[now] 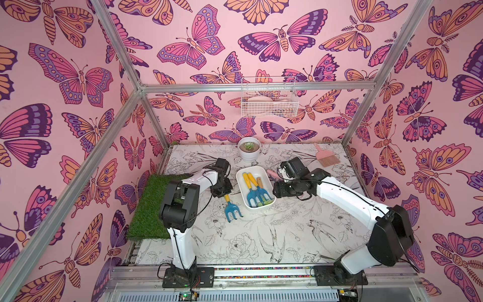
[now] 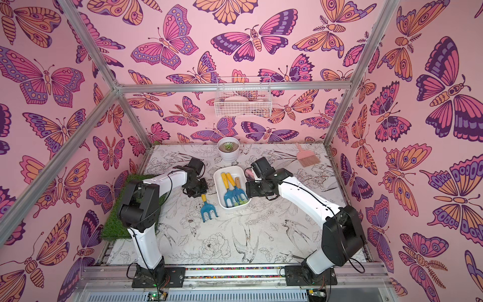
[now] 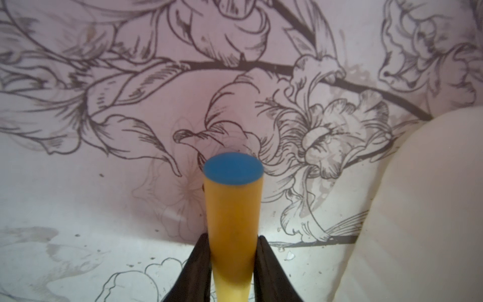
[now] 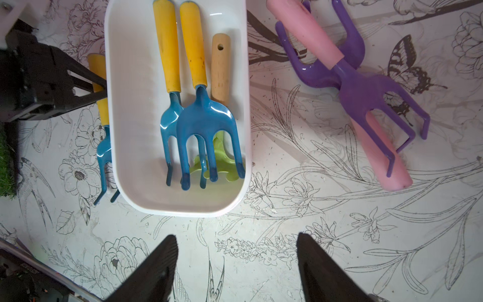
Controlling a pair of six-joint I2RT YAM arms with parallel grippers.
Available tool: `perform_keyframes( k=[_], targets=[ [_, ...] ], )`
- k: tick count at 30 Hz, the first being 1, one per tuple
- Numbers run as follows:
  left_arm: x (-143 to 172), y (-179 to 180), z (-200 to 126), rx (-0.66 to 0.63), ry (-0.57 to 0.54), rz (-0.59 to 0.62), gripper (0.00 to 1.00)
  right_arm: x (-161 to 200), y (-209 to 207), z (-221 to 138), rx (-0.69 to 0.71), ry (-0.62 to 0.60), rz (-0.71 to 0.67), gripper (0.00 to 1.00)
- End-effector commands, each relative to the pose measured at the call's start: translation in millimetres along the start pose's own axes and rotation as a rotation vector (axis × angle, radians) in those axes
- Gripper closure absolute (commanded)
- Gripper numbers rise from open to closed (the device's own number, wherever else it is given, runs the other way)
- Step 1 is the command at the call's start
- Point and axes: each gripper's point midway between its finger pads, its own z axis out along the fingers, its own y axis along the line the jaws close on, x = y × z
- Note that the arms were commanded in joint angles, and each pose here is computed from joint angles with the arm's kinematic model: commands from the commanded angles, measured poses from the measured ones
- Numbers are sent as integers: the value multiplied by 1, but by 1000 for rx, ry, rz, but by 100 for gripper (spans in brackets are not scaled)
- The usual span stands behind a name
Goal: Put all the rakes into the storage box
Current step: Pick up the rake at the center of the board.
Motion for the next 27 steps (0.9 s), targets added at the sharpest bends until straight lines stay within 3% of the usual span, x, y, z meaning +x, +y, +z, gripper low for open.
perform_keyframes(
  k=[1,8,27],
  targets=[
    [11,14,-2,-50,16,44,81,-2,3,-8,-16,-23,10,24],
    [21,28,-21,-40,15,90,100,-4,5,-9,-25,-29,12,25],
    [27,-1,-81,154,-15,102,100,7,1,-6,-15,0,33,27]
  ],
)
